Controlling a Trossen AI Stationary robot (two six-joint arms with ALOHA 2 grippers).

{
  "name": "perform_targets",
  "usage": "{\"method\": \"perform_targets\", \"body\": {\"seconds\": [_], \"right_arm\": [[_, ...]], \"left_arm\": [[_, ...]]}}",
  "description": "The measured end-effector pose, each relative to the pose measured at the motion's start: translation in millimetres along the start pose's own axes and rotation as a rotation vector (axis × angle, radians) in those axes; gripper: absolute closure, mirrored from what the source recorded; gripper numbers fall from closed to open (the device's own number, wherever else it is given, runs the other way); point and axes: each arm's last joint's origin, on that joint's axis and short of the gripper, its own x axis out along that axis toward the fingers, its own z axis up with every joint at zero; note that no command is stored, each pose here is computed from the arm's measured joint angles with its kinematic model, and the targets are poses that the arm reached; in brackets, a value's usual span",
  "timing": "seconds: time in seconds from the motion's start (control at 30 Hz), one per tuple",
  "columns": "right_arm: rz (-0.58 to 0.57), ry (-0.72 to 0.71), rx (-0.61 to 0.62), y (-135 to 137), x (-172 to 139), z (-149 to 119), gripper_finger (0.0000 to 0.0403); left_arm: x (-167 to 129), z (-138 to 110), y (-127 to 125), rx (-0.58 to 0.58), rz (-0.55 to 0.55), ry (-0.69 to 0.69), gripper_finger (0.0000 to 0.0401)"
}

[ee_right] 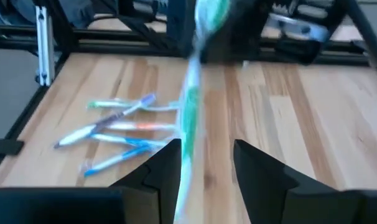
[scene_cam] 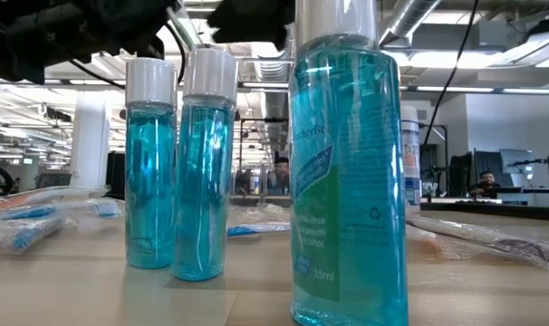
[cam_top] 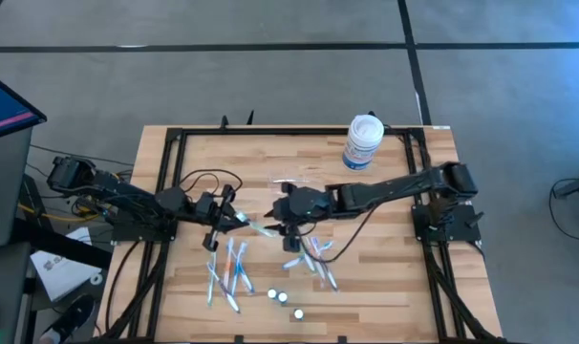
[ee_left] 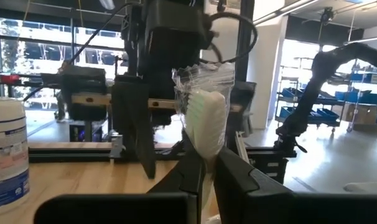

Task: Pick & Place toothbrushing station
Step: Put the middle green toothbrush into the transparent organizer

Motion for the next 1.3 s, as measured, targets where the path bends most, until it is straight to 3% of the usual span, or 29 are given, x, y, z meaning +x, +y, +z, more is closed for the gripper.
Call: {"method": "perform_targets", "body": {"seconds": [0.47,0.67,0.9,1.1,1.3], "right_arm": [[-0.005,-0.087,0.083,-0.6,-57.7,-45.1,0.0278],[-0.026,-0.064,0.084,-0.3,-59.4,-55.8,0.0278],[-0.03,-0.056,0.082,-1.0,-57.6,-62.4,0.0278],[-0.029,-0.048,0.072,-0.1,-56.9,-64.2,0.0278],[-0.029,-0.046,0.065,-0.1,-56.7,-64.5,0.0278]], "left_arm": [[-1.7,1.7,19.6,0.076,0.273,-0.014,0.0388],[2.6,10.3,39.7,0.097,0.377,-0.019,0.0388],[22.4,26.3,64.4,0.129,0.477,0.136,0.0389],[25.8,40.1,82.3,0.141,0.514,0.14,0.0389],[23.6,31.0,101.7,0.088,0.548,0.19,0.0389]]}}
